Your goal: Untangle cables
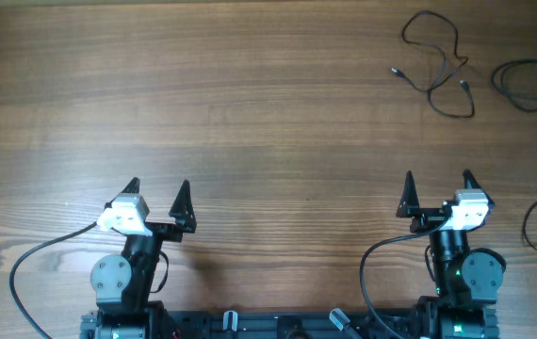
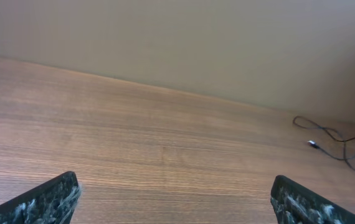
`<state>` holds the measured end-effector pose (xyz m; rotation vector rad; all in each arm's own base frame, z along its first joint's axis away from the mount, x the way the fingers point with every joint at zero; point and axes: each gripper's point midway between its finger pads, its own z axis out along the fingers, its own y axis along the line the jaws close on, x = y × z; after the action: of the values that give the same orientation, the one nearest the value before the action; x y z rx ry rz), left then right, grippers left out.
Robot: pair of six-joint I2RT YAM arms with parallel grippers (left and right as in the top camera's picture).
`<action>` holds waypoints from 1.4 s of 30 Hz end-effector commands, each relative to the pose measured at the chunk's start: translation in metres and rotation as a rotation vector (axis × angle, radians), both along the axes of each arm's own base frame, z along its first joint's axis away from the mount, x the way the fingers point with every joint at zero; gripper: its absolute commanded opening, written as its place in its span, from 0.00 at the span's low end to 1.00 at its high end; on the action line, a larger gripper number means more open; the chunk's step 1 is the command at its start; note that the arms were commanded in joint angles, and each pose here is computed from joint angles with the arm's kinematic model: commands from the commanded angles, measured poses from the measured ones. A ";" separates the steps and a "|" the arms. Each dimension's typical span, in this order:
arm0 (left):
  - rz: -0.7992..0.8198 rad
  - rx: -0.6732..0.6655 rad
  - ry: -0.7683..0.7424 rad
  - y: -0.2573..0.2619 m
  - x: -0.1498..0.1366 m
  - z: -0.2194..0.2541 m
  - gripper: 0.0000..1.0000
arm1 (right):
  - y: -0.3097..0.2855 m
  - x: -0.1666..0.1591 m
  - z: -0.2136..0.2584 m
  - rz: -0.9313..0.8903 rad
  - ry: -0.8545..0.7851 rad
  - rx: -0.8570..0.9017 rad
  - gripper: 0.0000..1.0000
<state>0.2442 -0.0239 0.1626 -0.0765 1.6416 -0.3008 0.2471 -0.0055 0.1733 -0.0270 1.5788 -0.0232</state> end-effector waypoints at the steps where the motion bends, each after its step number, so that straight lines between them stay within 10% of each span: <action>1: -0.009 0.108 -0.019 -0.001 0.000 -0.003 1.00 | -0.001 -0.001 0.002 -0.008 -0.010 -0.018 1.00; 42: -0.026 0.182 -0.033 -0.006 0.000 -0.002 1.00 | -0.001 -0.001 0.002 -0.008 -0.010 -0.018 1.00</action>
<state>0.2437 -0.0298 0.1624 0.0734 1.6368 -0.1890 0.2471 -0.0055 0.1733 -0.0267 1.5788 -0.0229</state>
